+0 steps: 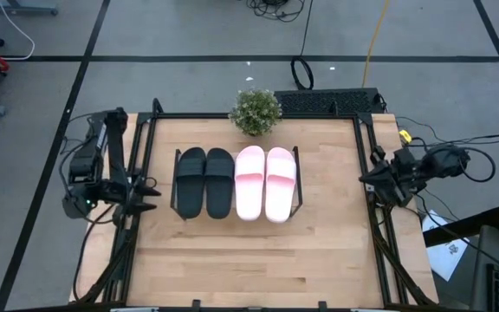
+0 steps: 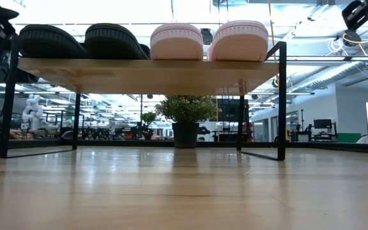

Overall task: Pick and place slides into the shelf
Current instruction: Return to Home Position

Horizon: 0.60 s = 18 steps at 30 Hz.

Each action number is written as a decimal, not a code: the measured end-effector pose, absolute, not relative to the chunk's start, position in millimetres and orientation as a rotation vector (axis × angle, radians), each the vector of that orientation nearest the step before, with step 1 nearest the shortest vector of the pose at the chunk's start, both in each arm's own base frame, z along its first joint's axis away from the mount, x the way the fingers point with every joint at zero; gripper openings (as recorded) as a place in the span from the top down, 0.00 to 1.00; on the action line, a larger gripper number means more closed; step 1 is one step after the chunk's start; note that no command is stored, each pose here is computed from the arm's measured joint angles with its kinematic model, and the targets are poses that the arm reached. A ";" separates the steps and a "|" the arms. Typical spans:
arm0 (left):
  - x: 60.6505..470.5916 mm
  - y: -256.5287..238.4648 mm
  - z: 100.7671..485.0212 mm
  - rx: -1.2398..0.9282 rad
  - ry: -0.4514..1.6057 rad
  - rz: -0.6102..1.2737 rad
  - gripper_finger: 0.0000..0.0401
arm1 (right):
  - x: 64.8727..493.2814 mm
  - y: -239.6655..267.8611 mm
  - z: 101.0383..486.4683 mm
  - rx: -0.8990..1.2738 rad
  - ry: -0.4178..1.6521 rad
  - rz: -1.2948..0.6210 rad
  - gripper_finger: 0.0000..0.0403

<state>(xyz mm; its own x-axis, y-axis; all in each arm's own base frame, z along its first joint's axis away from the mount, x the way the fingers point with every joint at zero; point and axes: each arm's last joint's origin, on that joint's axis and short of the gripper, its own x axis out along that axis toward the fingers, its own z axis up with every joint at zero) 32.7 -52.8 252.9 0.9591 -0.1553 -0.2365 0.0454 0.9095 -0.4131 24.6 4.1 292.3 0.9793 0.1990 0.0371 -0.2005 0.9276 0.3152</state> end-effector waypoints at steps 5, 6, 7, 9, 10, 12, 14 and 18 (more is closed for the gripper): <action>32.6 -55.5 244.3 -0.464 0.276 -0.110 0.47 | 23.9 6.0 296.6 0.346 -0.035 0.282 1.00; 32.7 -57.5 245.2 -0.475 0.274 -0.120 0.47 | 23.9 6.0 296.6 0.357 -0.033 0.283 1.00; 32.8 -59.9 246.9 -0.478 0.274 -0.138 0.47 | 23.9 6.0 296.6 0.367 -0.032 0.283 1.00; 33.0 -66.7 252.2 -0.475 0.276 -0.201 0.47 | 23.9 5.9 296.8 0.377 -0.033 0.280 1.00; 33.1 -70.5 256.0 -0.472 0.271 -0.242 0.47 | 23.9 5.9 297.0 0.377 -0.035 0.279 1.00; 32.9 -78.9 264.7 -0.468 0.247 -0.346 0.47 | 23.7 5.7 299.9 0.366 -0.068 0.280 1.00; 32.3 -86.6 269.1 -0.450 0.214 -0.462 0.47 | 23.0 5.3 305.4 0.330 -0.131 0.285 1.00; 32.0 -99.0 251.7 -0.434 0.154 -0.579 0.47 | 21.2 4.6 313.7 0.273 -0.226 0.288 1.00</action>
<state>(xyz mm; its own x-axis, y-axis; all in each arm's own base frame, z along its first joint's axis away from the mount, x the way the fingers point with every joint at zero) 32.0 -99.0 251.7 0.8286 -0.5595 -0.0208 0.4955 0.7501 -0.4381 21.2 4.6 313.7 0.9339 0.2481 0.2573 -0.3088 0.9225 0.2315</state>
